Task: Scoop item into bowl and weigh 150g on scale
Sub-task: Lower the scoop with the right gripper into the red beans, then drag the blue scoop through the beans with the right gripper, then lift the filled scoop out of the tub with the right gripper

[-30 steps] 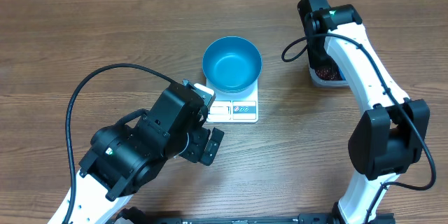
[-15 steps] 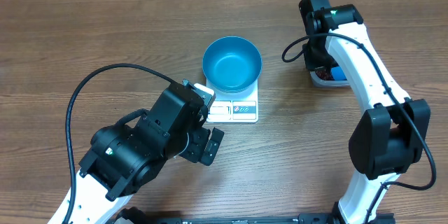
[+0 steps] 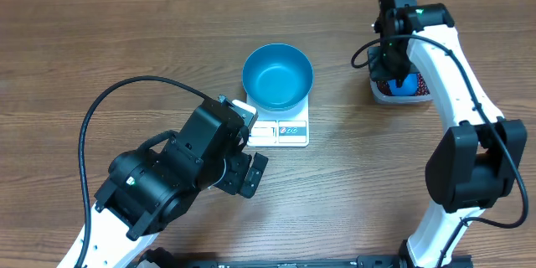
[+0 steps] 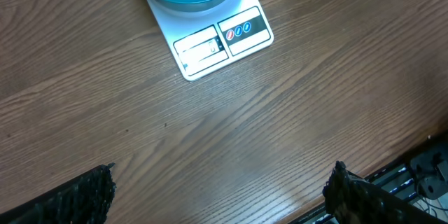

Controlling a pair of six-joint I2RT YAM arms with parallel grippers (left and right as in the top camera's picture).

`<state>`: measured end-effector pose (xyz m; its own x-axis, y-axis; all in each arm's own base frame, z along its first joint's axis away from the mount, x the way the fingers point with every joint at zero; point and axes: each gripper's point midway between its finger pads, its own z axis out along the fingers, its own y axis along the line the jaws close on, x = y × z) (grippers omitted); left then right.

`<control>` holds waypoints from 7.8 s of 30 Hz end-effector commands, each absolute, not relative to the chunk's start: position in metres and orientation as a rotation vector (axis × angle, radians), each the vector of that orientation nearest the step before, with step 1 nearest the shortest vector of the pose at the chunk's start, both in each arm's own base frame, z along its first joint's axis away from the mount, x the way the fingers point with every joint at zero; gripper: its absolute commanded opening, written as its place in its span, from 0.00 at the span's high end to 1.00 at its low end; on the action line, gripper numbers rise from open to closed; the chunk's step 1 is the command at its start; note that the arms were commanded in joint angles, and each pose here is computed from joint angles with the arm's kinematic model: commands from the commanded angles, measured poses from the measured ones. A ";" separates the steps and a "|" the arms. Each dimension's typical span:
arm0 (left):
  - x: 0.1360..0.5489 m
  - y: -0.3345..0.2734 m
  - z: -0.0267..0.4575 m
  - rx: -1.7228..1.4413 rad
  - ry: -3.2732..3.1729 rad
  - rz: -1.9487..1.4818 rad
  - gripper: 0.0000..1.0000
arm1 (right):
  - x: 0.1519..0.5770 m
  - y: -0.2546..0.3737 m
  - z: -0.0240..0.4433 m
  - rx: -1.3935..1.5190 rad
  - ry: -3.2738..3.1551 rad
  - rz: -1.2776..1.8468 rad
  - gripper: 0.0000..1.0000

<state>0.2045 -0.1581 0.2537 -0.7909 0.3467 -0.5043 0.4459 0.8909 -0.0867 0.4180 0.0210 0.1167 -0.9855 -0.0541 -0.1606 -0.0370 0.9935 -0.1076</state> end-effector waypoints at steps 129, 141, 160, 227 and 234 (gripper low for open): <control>0.205 -0.159 0.259 0.590 2.547 -0.283 0.01 | 0.414 -0.002 0.159 0.094 2.821 0.670 0.96; 0.205 -0.159 0.259 0.590 2.547 -0.283 0.00 | 0.414 -0.034 0.163 0.175 2.769 0.709 0.96; 0.205 -0.159 0.259 0.590 2.547 -0.283 0.00 | 0.408 -0.021 0.147 0.166 2.741 0.864 0.96; 0.205 -0.159 0.259 0.590 2.547 -0.284 0.00 | 0.389 -0.069 0.238 0.249 2.114 1.460 0.96; 0.205 -0.159 0.259 0.590 2.547 -0.283 0.01 | 0.392 -0.045 0.264 0.194 1.980 1.603 0.96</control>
<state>0.2045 -0.1581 0.2537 -0.7909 0.3467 -0.5043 0.4459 0.8909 -0.0867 0.3877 -0.0656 0.2403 -0.8366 0.4591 -0.2988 -0.1387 0.3502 0.9264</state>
